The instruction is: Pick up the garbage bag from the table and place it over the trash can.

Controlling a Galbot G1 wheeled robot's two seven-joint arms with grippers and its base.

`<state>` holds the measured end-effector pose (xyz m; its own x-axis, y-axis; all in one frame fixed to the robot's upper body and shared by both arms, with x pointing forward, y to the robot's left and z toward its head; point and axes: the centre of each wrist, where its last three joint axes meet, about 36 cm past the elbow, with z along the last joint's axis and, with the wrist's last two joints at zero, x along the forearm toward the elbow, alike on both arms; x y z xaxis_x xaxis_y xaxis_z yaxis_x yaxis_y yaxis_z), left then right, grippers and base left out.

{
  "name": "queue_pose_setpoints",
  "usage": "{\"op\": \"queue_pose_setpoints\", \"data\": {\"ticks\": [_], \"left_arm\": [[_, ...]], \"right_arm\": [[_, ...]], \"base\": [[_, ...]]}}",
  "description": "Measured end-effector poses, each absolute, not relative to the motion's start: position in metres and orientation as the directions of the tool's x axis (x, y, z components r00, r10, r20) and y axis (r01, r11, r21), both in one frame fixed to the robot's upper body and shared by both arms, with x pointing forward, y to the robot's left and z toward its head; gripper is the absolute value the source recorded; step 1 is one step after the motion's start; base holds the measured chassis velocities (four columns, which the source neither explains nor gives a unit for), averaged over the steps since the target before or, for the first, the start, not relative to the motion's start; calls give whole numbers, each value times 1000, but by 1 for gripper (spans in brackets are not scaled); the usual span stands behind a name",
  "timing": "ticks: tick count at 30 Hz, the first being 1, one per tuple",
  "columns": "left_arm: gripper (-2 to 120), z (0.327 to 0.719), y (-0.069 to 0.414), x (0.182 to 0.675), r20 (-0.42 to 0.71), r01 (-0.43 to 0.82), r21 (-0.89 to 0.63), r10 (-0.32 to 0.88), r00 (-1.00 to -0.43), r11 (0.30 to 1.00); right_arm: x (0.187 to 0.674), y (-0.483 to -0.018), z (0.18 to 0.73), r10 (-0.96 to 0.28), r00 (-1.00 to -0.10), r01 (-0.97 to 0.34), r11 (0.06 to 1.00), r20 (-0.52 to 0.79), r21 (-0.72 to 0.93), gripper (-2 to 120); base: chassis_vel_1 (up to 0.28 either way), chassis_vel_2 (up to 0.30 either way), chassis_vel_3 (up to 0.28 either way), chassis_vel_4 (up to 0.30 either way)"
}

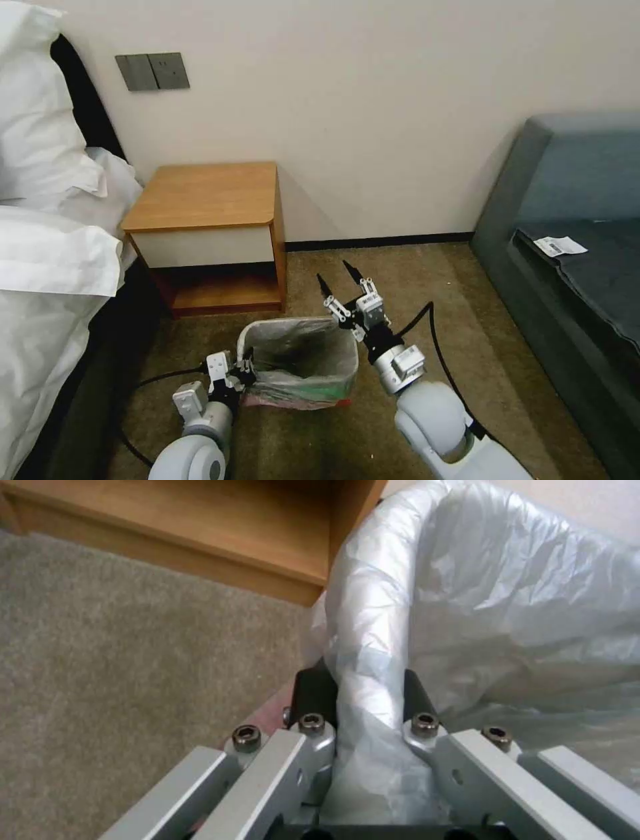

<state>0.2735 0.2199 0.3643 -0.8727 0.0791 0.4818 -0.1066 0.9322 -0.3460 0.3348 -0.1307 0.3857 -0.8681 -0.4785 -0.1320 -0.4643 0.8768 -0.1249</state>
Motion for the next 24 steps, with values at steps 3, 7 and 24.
{"op": "queue_pose_setpoints", "data": {"ticks": [3,7,24], "left_arm": [[7,361,221,273,482,-111,-354,80,-873,929],[7,360,221,273,480,-113,-358,79,-874,927],[35,357,218,275,465,-120,-381,78,-882,917]], "right_arm": [[332,-127,378,-488,-864,-474,872,-128,-124,90],[327,-124,373,-497,-859,-484,866,-124,-124,98],[314,-120,358,-542,-832,-526,839,-123,-140,100]], "base": [[0,0,0,0],[0,0,0,0],[0,0,0,0]]}}
